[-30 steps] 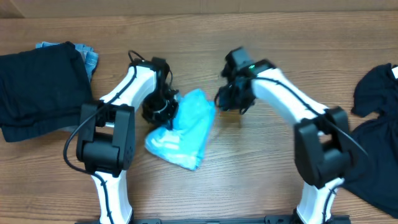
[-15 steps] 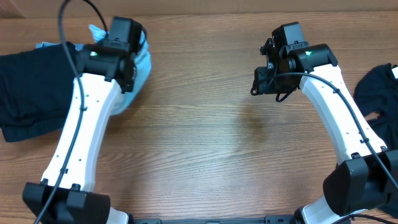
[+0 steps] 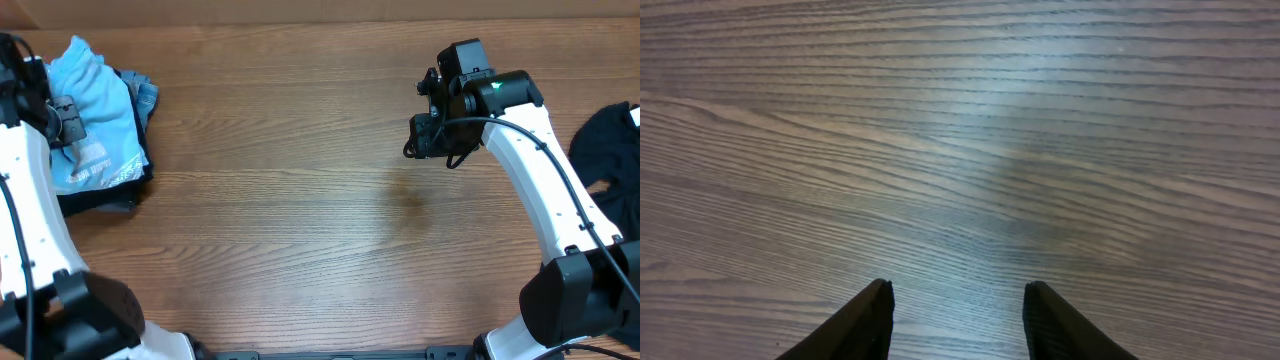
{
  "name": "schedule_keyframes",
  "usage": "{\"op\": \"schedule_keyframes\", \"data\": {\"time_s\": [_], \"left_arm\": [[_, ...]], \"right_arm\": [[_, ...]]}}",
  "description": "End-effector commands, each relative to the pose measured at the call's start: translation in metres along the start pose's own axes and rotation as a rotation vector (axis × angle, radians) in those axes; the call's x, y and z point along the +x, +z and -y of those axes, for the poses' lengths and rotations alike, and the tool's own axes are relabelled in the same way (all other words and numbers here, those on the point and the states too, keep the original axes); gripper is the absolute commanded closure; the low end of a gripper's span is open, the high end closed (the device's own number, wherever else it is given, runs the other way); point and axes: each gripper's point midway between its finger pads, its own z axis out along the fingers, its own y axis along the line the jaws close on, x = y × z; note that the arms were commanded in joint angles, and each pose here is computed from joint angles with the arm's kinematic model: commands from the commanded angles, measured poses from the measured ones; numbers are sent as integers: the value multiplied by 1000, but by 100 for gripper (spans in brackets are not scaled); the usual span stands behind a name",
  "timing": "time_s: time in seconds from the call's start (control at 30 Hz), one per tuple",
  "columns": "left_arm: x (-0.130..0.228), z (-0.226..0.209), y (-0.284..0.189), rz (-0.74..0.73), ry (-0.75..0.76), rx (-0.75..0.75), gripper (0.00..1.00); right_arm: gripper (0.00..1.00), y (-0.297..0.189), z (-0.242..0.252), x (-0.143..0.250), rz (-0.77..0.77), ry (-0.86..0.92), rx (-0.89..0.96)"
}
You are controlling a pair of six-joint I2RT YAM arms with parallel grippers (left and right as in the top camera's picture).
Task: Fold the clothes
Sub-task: 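Place the blue bundle onto the clothes stack at the left edge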
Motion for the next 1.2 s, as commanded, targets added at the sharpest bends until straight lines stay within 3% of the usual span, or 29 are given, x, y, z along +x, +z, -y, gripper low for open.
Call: {"op": "schedule_keyframes", "data": {"time_s": [0.0, 0.27, 0.37, 0.63, 0.7, 0.73, 0.83, 0.9, 0.93, 1.07, 1.1, 1.17], "left_arm": [[-9, -9, 28, -9, -33, 44, 94], [-28, -30, 64, 43, -79, 24, 92], [-39, -39, 65, 91, -95, 10, 86], [-48, -60, 78, 131, -134, -15, 79], [-44, -62, 84, 113, -140, -17, 70], [-41, -63, 87, 104, -161, -15, 58], [-42, -65, 87, 106, -172, -25, 42], [-37, -83, 86, 94, -292, -111, 41], [-34, -89, 83, 92, -362, -129, 35], [-49, -85, 51, 165, -350, -108, 32], [-55, -80, 40, 192, -338, -77, 32], [-74, -50, -8, 294, -308, 121, 34]], "right_arm": [[54, -10, -2, -4, 27, -4, -9], [54, -10, -2, -2, 19, -3, -11], [54, -10, -2, -2, 18, -2, -10], [54, -10, -2, -2, 19, 1, -11], [54, -10, -2, -2, 19, 1, -11], [54, -10, -2, -2, 18, 2, -11], [54, -10, -2, -2, 18, 2, -11], [54, -10, -2, -2, 18, 5, -11], [54, -10, -2, -2, 18, 5, -11], [54, -10, -2, -2, 19, 5, -11], [54, -10, -2, -2, 19, 5, -11], [54, -10, -2, -2, 19, 5, -11]]}}
